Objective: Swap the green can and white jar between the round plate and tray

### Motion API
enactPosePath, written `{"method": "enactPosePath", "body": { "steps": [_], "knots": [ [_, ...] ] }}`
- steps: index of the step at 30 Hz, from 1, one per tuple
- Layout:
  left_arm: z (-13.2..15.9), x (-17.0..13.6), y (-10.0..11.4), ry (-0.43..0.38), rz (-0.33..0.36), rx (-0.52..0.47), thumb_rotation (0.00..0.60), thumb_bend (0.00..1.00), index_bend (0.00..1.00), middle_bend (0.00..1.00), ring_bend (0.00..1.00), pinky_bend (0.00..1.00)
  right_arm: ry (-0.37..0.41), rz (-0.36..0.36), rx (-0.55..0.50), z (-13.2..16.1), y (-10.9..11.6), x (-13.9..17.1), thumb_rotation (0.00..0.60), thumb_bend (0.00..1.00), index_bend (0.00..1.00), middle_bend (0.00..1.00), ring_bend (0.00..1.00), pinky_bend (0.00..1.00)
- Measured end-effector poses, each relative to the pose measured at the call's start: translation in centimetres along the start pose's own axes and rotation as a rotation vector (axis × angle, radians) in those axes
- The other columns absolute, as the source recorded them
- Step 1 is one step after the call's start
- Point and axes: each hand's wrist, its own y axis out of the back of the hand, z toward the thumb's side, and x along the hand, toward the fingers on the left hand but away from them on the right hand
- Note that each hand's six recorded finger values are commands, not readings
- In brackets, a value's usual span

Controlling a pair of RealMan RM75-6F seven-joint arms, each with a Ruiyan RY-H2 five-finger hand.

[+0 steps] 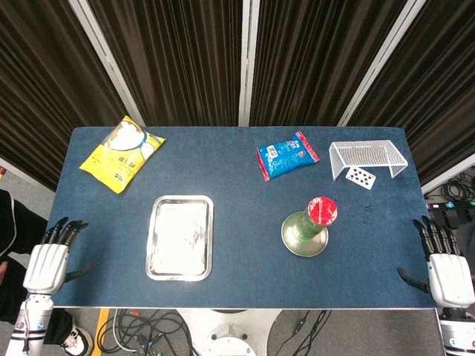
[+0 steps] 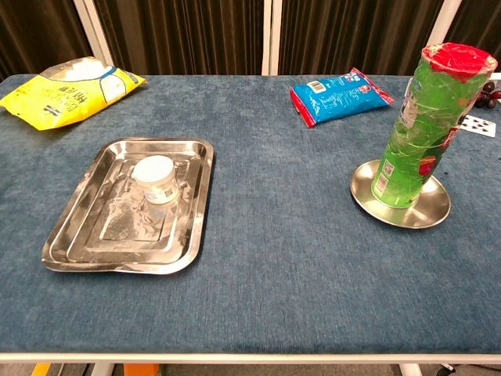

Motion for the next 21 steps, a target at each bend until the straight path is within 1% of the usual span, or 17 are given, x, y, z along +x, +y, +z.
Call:
{"method": "enactPosePath", "body": {
  "steps": [5, 7, 9, 15, 18, 21],
  "knots": [
    [0.0, -0.1, -0.1, -0.005, -0.008, -0.007, 0.6, 0.09, 0.18, 0.17, 0.08, 0.2, 0.096, 0.02, -0.013, 3.2, 0.9, -1.8, 0.6, 0.06, 0.0, 0.0, 0.0, 0.0],
    [-0.1, -0.1, -0.2, -0.004, -0.006, -0.005, 0.6, 0.09, 0.18, 0.17, 0.08, 0.2, 0.151, 0.036, -0.013, 5.1, 1.3, -2.9, 0.6, 0.06, 0.0, 0.0, 0.0, 0.0],
    [-0.2, -0.2, -0.5, 0.002, -0.009, -0.011, 0.6, 0.09, 0.18, 0.17, 0.08, 0.2, 0.207, 0.047, 0.0, 7.0, 1.6, -4.1, 0.6, 0.06, 0.0, 0.0, 0.0, 0.0],
    [-0.3, -0.2, -0.8, 0.003, -0.013, -0.016, 0.6, 0.09, 0.18, 0.17, 0.08, 0.2, 0.329, 0.093, 0.041, 12.1, 1.7, -7.1, 0.6, 0.06, 0.0, 0.0, 0.0, 0.0],
    [-0.5, -0.2, -1.0, 0.005, -0.017, -0.016, 0.6, 0.09, 0.18, 0.17, 0.08, 0.2, 0.356, 0.122, 0.065, 13.9, 1.3, -8.3, 0.6, 0.06, 0.0, 0.0, 0.0, 0.0],
    [-0.6, -0.3, -1.0, 0.009, -0.018, -0.019, 0.6, 0.09, 0.18, 0.17, 0.08, 0.2, 0.355, 0.153, 0.082, 14.8, 0.7, -9.1, 0.6, 0.06, 0.0, 0.0, 0.0, 0.01]
  ]
}}
